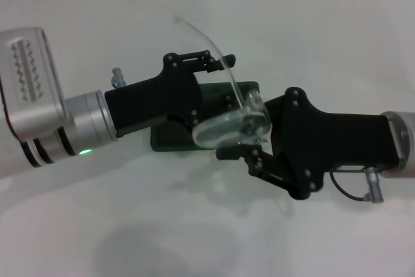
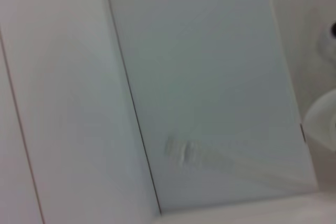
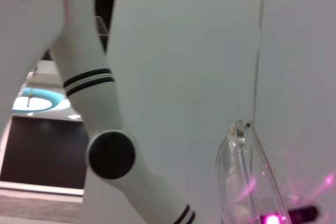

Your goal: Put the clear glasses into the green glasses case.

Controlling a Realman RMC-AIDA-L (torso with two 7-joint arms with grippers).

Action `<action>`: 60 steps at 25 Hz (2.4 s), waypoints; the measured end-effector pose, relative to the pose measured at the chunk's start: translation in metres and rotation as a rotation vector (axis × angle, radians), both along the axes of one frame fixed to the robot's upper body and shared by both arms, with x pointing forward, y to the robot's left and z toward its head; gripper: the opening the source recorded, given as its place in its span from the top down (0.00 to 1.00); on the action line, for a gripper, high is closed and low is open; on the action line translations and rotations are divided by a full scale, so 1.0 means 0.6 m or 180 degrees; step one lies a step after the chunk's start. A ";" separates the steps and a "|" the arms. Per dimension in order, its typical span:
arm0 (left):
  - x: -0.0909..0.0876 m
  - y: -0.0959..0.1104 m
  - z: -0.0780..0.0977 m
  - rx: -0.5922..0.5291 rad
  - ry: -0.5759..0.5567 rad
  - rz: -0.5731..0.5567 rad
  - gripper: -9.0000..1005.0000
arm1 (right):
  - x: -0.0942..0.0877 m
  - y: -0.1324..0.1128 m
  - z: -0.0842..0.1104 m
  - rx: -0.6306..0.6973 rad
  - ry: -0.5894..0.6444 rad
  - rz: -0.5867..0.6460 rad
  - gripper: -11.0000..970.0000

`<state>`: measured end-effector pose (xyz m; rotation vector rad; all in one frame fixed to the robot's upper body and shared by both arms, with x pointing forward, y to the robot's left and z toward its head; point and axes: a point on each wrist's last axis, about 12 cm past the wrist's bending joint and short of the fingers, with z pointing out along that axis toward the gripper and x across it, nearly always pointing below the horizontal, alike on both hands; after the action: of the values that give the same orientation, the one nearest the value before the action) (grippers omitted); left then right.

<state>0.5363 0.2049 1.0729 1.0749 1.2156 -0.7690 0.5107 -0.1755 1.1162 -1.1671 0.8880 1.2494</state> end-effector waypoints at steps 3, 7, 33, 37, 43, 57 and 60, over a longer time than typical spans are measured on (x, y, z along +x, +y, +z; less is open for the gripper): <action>-0.010 -0.003 0.002 -0.0154 -0.0250 0.0016 0.54 | -0.001 0.009 -0.007 -0.0042 0.0188 -0.0018 0.86; -0.019 -0.001 0.008 -0.0341 -0.0434 0.0029 0.54 | -0.002 0.023 -0.011 -0.0104 0.0288 0.0025 0.86; -0.071 0.030 -0.001 -0.0637 -0.0900 0.0291 0.54 | 0.020 0.030 -0.024 -0.0681 0.1199 0.0100 0.86; -0.073 0.032 -0.003 -0.0633 -0.0910 0.0313 0.54 | 0.021 0.027 -0.024 -0.0697 0.1237 0.0095 0.86; -0.073 0.034 -0.002 -0.0641 -0.0918 0.0339 0.54 | 0.024 0.019 -0.022 -0.0698 0.1237 0.0064 0.86; -0.072 0.036 -0.001 -0.0658 -0.0926 0.0372 0.54 | 0.031 0.009 -0.020 -0.0701 0.1314 -0.0016 0.86; -0.072 0.036 -0.001 -0.0656 -0.0923 0.0367 0.54 | 0.032 0.009 -0.021 -0.0707 0.1322 -0.0024 0.86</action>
<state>0.4932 0.2266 1.0725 0.9028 0.9220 -0.6106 0.5297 -0.1702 1.1036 -1.0896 1.3654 1.4417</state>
